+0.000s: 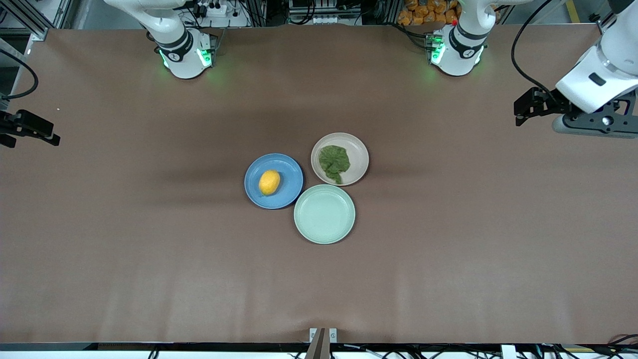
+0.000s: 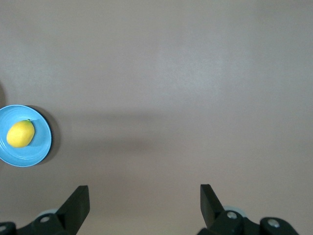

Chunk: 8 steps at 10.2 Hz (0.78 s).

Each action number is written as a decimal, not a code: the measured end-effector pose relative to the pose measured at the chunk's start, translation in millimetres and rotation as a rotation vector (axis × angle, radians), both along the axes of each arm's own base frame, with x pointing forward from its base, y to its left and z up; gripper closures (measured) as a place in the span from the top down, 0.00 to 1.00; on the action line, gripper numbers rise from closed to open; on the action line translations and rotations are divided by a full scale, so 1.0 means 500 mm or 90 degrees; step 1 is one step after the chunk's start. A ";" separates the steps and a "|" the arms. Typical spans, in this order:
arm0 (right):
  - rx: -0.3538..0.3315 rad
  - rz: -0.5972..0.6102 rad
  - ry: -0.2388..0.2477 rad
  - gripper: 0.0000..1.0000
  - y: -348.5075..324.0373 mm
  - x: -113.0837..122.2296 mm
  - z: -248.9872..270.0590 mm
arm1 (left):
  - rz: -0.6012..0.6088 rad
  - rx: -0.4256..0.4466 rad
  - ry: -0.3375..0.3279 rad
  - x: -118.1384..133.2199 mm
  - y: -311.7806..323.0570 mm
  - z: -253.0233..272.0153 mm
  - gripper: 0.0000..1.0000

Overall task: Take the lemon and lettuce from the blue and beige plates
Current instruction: 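Lower the left gripper over the green lettuce on the beige plate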

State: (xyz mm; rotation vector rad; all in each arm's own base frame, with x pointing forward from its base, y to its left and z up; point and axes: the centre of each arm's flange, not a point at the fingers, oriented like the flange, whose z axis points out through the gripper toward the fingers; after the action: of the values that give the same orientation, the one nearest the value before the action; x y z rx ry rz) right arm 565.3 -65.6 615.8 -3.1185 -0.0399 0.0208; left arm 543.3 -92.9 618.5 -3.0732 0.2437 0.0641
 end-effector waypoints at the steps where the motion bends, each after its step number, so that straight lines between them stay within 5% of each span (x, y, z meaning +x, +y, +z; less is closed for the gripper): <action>1: 0.000 0.000 0.000 1.00 0.000 0.000 0.000 | 0.000 -0.005 0.013 0.009 -0.003 -0.021 1.00; 4: 0.000 0.000 0.001 1.00 0.000 0.000 -0.001 | 0.014 -0.060 0.050 0.044 -0.032 -0.093 1.00; 8: 0.000 0.000 0.001 1.00 -0.001 0.000 -0.001 | 0.043 -0.066 0.049 0.062 -0.109 -0.164 1.00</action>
State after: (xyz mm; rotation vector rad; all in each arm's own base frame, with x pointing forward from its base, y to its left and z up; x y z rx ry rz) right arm 565.5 -66.0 615.2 -3.1183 -0.0390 0.0237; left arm 574.2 -147.4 536.7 -3.1851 0.1504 0.1785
